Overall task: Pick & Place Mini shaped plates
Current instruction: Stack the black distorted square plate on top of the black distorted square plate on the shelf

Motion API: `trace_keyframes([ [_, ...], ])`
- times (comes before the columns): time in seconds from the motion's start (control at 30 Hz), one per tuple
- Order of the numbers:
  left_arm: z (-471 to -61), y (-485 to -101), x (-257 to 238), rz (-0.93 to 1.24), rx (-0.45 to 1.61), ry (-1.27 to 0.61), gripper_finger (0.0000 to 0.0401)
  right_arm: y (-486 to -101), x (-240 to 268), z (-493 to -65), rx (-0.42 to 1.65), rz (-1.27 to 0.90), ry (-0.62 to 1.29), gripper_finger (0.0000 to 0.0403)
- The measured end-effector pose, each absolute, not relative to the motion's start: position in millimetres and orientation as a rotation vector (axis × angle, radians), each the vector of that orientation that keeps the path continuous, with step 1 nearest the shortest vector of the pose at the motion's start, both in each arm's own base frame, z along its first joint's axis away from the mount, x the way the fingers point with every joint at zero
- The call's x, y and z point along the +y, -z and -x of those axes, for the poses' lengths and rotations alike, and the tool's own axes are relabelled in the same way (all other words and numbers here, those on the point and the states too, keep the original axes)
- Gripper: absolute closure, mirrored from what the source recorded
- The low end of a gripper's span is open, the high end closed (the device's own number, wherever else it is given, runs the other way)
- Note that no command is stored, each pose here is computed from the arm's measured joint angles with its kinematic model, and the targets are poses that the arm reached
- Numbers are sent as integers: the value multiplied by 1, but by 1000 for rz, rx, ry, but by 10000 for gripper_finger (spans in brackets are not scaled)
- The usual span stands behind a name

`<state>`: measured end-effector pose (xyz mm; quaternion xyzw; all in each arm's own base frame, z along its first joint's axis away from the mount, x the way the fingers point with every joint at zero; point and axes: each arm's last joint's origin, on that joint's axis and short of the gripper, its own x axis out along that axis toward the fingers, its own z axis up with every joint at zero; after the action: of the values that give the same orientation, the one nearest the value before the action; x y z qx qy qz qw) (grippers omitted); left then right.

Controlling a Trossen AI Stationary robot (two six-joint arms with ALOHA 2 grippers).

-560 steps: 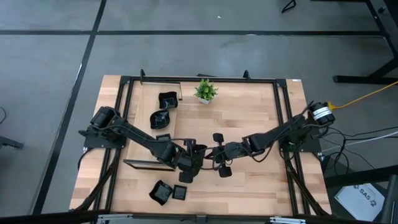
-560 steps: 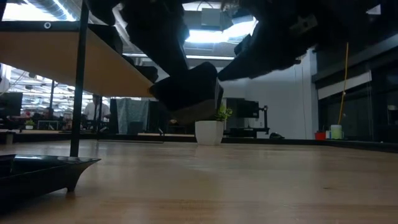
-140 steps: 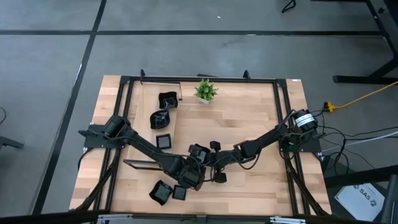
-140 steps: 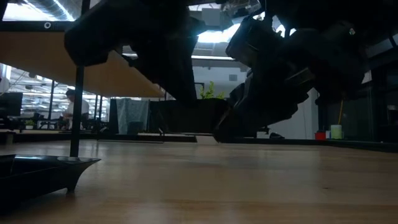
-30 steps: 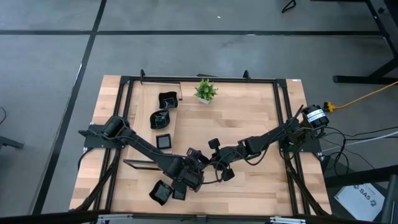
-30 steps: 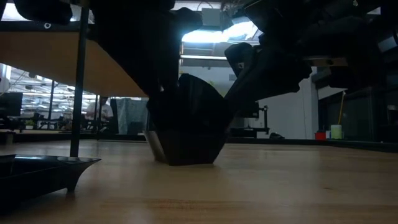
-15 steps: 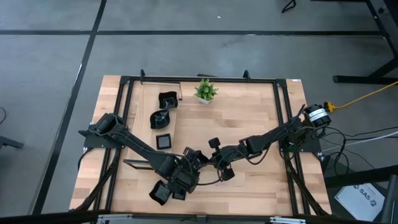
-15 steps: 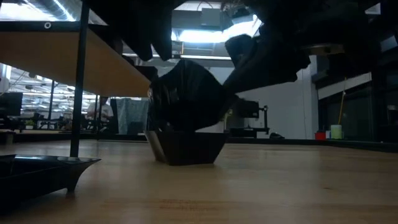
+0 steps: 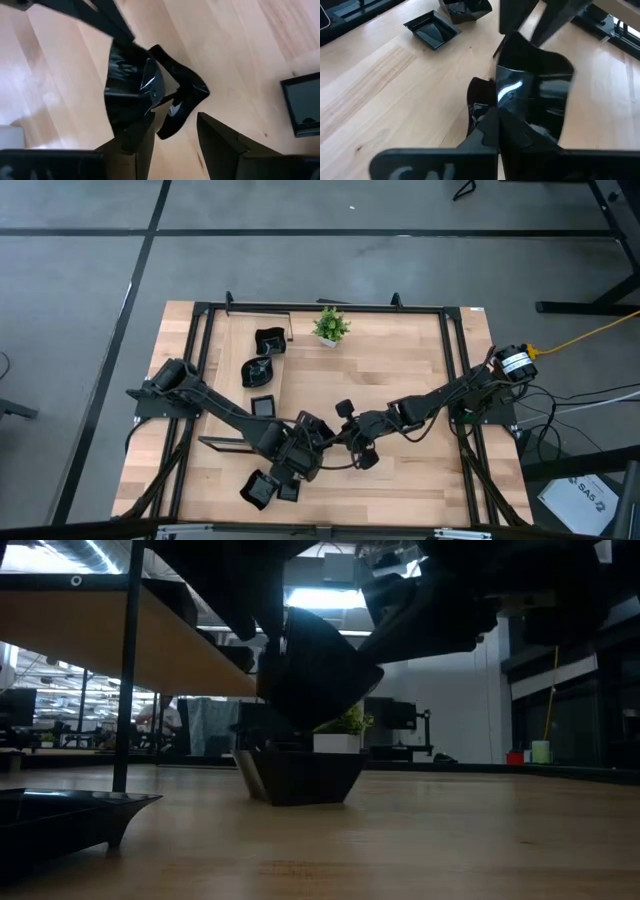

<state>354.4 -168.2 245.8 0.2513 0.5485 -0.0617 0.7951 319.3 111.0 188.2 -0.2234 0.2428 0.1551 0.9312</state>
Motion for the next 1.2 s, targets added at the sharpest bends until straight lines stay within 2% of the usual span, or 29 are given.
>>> trace_keyframes([
  [0.7, -344, -251, -187, -591, 1152, 192, 274, -188, 111, -319, 499, 440, -312, 402],
  [1.2, -349, -251, -176, -638, 1145, 128, 281, -188, 111, -319, 500, 434, -311, 402],
])
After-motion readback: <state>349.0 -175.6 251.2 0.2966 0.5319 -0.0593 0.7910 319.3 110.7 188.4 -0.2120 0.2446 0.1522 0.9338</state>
